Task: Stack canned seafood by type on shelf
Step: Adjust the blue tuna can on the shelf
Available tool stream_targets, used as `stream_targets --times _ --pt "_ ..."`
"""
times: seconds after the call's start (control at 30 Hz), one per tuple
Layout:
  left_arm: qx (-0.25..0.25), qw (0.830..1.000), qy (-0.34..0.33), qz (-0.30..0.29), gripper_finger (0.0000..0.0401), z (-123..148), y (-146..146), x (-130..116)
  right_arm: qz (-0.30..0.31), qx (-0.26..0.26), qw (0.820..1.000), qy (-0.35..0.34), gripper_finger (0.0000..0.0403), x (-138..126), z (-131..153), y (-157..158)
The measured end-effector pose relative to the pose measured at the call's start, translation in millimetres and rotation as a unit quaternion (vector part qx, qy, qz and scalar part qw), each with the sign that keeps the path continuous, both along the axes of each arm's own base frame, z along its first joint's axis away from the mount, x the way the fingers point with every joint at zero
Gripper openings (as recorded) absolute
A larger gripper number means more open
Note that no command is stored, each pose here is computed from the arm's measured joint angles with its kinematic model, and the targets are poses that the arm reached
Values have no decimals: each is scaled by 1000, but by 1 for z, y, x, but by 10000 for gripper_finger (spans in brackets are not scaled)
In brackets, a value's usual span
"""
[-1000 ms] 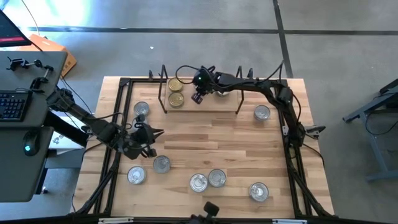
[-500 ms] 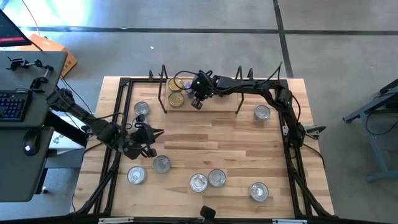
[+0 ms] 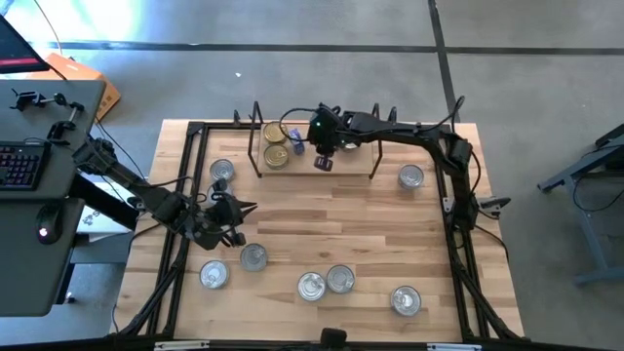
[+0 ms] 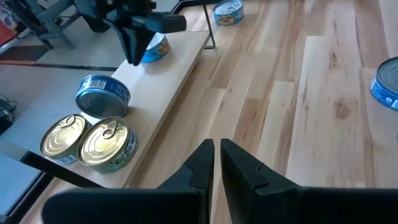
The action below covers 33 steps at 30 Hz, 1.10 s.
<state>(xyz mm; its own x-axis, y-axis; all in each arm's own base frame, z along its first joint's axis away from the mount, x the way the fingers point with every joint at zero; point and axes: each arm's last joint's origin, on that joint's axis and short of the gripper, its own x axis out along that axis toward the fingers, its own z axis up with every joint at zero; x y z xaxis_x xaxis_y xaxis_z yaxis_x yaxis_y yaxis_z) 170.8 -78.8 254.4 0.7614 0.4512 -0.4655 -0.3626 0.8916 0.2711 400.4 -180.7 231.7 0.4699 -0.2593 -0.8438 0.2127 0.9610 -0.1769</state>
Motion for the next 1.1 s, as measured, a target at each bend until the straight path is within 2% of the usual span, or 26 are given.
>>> stream_targets --times 0.17,0.27,0.37,0.47,0.63,0.97,1.1 --pt "0 1000 0 0 19 0 0 0 31 29 999 -5 159 2 -6 2" --pt "0 1000 0 0 19 0 0 0 22 42 999 -21 221 7 -11 2" --pt "2 1000 2 -1 19 0 0 0 -5 41 998 -37 258 13 -16 1" --pt "2 1000 2 -1 19 0 0 0 -32 37 997 -54 267 19 -21 1" --pt "3 1000 2 -2 19 0 0 0 -63 -13 995 -78 268 29 -20 4" --pt "3 1000 2 -2 19 0 0 0 -77 -20 984 -157 268 42 -14 4" --pt "3 1000 3 -2 19 0 0 0 -90 -37 981 -169 268 47 -18 2"
